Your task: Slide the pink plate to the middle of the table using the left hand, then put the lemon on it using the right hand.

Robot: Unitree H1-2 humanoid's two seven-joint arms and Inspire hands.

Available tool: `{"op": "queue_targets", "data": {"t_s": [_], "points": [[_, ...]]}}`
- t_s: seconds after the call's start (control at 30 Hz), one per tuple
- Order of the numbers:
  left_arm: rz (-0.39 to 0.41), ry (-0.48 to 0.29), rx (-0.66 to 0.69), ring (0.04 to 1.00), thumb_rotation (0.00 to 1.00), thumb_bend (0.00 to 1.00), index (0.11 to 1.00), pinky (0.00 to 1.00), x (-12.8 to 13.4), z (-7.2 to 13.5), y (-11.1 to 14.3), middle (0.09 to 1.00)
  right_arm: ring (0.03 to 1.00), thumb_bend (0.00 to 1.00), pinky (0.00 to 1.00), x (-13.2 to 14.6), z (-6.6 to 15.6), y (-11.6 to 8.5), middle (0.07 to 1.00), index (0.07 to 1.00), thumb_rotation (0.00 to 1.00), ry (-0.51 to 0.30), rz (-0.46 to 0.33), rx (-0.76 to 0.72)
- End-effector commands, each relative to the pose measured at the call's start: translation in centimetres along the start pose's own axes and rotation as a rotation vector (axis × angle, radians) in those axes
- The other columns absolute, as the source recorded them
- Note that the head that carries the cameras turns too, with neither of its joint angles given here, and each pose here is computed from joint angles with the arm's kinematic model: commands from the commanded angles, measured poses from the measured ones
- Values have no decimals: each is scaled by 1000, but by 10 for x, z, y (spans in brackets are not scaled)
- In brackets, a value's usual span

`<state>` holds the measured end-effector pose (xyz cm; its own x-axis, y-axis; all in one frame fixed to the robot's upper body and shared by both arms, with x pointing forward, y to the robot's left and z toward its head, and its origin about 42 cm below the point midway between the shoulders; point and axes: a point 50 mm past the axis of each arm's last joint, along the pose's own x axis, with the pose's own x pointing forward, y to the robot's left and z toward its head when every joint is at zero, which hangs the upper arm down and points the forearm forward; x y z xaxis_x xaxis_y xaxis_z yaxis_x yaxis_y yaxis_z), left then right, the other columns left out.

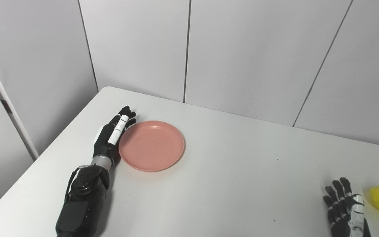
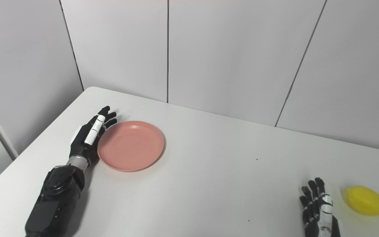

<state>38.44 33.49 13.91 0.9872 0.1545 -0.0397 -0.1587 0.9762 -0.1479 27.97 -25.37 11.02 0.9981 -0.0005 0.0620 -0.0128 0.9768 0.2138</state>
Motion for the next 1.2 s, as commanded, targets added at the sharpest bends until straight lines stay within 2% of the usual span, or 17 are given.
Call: {"op": "queue_targets", "data": {"t_s": [0.0,0.23,0.43,0.7,0.9,1.17], "points": [[-11,114,-16,873,680,736,866,843,-3,-22,-8,855,964,661,1000,-12,-20,4,971,975,1000,84,-13,30],[-8,125,-14,888,671,721,872,887,-5,-23,-11,870,966,660,1000,-12,-20,6,970,978,1000,84,-13,40],[5,134,5,890,669,721,873,881,-7,-28,-15,868,967,656,1000,-13,-20,6,974,979,1000,80,-11,44],[7,162,42,869,672,778,861,856,-10,-38,-30,845,970,660,1000,-12,-19,8,975,979,1000,80,-7,45],[-11,172,74,872,712,754,875,858,-14,-38,-40,859,967,664,1000,-12,-19,9,972,976,1000,77,-7,50],[-39,173,73,858,708,749,869,822,-20,-39,-46,851,960,663,1000,-12,-18,10,971,972,1000,75,-3,41]]}}
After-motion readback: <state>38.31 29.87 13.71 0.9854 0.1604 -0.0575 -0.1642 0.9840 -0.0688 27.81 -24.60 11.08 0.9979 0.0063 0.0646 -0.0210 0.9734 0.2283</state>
